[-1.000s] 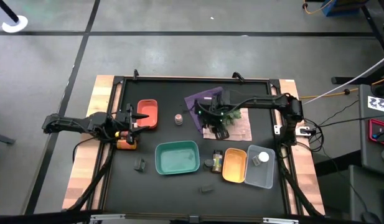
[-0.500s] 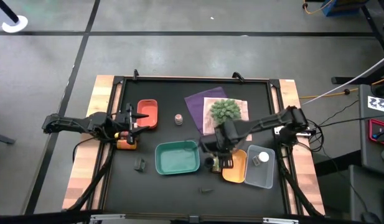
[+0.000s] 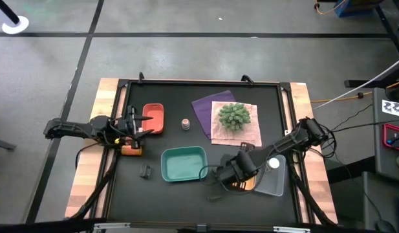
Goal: Sort spices by type
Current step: Put the right brown seasoning bottle into the yellow bin
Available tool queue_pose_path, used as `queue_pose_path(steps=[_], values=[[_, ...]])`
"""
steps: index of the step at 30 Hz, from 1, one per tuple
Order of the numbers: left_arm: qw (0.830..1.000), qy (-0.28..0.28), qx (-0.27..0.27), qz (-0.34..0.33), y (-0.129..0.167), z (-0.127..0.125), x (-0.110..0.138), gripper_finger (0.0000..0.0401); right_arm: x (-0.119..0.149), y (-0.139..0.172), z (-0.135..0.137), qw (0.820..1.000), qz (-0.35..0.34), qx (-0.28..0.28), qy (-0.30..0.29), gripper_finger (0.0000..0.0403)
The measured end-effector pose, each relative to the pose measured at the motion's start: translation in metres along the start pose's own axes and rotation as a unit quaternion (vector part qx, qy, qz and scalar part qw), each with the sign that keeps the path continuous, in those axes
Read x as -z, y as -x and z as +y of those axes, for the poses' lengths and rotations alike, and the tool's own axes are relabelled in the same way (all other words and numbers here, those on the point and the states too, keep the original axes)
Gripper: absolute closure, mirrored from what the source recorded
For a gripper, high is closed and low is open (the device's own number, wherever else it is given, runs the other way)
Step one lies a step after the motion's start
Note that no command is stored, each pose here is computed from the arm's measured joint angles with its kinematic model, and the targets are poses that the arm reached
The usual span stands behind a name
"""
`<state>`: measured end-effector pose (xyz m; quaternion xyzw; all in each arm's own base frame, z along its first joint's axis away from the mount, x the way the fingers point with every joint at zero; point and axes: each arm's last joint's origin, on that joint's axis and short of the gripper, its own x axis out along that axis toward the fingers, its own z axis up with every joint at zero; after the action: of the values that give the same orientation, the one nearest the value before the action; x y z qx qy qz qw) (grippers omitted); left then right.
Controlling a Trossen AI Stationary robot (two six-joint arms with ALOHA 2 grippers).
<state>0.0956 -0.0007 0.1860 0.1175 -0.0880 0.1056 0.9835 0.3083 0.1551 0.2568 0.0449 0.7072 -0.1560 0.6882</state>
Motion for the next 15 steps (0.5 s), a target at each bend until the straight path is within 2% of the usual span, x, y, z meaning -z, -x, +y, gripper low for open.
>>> queue_pose_path(steps=[10,15], values=[[1.000,-0.009,-0.001,-0.002,0.000,0.000,0.000,0.0174,0.009,-0.040,-0.002,0.999,0.028,0.038,0.002,0.0213],[1.000,-0.009,0.000,-0.002,0.000,0.000,0.000,0.0174,0.010,-0.051,-0.001,0.999,0.019,0.026,0.004,0.0217]])
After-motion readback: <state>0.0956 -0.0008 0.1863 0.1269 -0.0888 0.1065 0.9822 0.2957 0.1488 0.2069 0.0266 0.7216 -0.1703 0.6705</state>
